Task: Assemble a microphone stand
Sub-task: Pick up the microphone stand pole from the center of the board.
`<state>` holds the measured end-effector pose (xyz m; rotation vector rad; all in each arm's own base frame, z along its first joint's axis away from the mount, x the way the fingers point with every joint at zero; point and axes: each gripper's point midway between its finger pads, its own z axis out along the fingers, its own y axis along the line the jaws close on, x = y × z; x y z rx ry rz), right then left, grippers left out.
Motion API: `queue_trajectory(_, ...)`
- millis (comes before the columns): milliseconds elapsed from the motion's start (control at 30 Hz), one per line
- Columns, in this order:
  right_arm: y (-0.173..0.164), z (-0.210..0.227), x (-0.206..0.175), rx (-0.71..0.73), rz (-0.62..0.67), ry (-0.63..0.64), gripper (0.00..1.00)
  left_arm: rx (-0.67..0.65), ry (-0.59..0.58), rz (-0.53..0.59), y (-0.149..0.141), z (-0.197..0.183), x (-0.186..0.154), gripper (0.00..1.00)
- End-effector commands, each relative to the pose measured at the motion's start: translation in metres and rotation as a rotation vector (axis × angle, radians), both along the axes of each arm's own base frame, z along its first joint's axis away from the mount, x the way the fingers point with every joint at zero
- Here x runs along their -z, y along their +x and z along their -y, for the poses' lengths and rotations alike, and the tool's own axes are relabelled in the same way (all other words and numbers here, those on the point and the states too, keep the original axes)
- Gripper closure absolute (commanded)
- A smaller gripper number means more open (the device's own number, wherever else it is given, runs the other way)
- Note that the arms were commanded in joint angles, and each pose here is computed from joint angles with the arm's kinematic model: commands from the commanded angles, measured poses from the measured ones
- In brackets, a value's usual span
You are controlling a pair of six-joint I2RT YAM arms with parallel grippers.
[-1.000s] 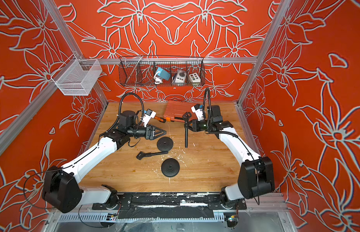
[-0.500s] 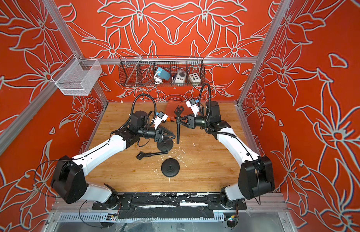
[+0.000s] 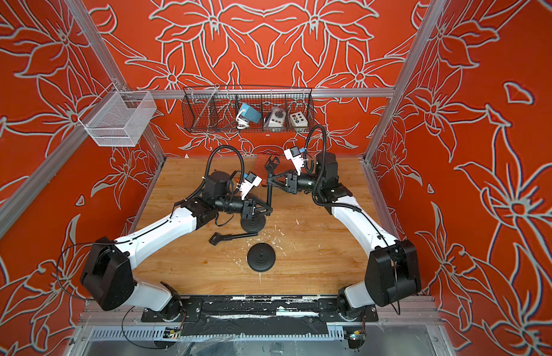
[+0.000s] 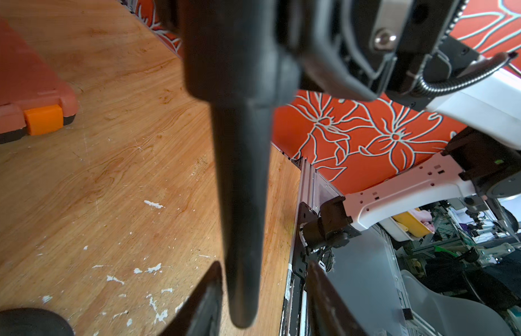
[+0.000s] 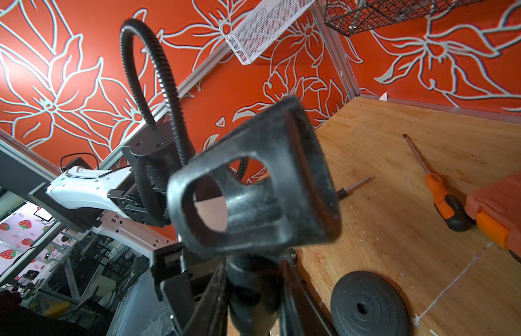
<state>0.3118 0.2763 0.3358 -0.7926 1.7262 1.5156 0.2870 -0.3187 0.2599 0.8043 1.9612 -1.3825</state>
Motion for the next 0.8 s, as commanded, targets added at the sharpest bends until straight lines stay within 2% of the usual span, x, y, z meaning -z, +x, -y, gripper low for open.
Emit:
queue_trajectory(0,-0.008,-0.004,-0.009,-0.044,0.025,0.034,0.97,-0.007,-0.002,0.046,0.007,0.004,-0.007,0.63)
queue_trajectory(167,-0.008,-0.006,-0.012,-0.045,0.034,0.036,0.95,-0.033,0.009,0.049,0.012,0.003,-0.005,0.76)
queue_trajectory(233,-0.007,-0.006,-0.012,-0.041,0.036,0.035,0.93,-0.051,0.013,0.052,0.015,0.002,-0.006,0.86)
queue_trajectory(300,-0.007,-0.005,-0.012,-0.038,0.033,0.030,0.84,-0.068,0.015,0.054,0.017,0.001,-0.007,1.00)
queue_trajectory(367,-0.007,-0.005,-0.012,-0.031,0.025,0.014,0.64,-0.079,0.021,0.054,0.019,0.000,-0.008,1.00)
queue_trajectory(467,-0.007,-0.001,-0.008,-0.019,0.003,-0.042,0.48,-0.082,0.024,0.077,0.019,-0.001,-0.012,1.00)
queue_trajectory(567,-0.014,0.004,-0.007,-0.043,-0.009,-0.072,0.41,-0.087,0.027,0.105,0.019,-0.002,-0.016,1.00)
queue_trajectory(767,-0.026,0.014,-0.010,-0.056,0.006,-0.080,0.36,-0.029,0.009,0.137,0.009,-0.001,-0.023,1.00)
